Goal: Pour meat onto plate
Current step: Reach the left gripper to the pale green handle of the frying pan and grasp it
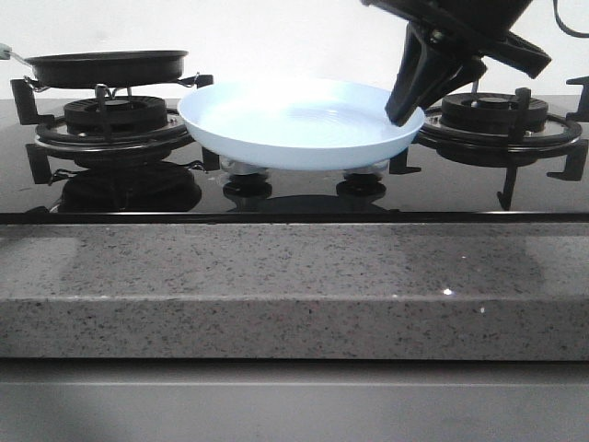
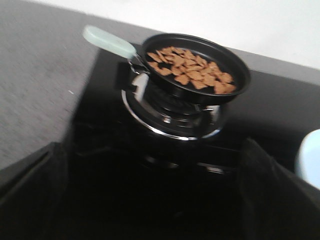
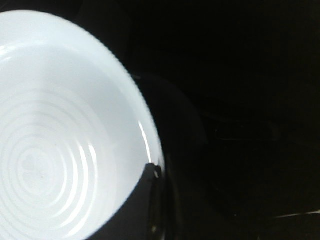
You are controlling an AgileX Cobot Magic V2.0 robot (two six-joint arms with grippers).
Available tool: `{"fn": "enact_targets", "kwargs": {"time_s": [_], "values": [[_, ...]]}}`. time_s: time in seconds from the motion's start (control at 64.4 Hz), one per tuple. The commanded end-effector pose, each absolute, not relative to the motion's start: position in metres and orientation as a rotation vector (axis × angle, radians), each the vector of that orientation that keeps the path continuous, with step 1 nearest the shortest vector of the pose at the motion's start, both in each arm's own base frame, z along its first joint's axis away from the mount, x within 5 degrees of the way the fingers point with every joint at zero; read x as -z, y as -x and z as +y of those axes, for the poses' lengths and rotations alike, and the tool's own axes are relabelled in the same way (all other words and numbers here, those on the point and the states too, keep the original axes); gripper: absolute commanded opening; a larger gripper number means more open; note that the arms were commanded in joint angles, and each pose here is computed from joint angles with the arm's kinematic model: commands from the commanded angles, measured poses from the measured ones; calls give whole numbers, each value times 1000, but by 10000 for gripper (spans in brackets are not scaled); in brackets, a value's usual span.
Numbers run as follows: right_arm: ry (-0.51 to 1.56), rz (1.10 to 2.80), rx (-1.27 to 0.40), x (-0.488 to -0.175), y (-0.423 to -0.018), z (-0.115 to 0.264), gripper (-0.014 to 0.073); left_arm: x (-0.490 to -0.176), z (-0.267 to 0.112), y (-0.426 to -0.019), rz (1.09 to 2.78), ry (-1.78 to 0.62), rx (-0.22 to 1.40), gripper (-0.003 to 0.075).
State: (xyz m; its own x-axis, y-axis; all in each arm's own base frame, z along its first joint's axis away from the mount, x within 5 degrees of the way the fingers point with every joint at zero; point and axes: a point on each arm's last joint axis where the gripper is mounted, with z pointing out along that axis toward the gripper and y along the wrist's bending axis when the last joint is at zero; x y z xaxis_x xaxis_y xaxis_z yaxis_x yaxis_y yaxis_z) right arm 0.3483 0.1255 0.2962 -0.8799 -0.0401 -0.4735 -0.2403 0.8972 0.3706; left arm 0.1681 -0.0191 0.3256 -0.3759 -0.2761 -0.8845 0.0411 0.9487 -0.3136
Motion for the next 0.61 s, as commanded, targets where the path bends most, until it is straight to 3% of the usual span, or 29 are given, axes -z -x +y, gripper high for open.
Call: {"fn": "enact_targets", "kwargs": {"time_s": [0.0,0.435,0.59], "values": [[215,2511,-607,-319,-345,126,-59,-352,-17,-179,1848,288,445,673],[215,2511,-607,-319,-345,126,-59,-389,41,-243,1919,605,469,673],[215,2511,-607,-319,-345,126,-59,-391,47,-281,1951,654,593,673]]}}
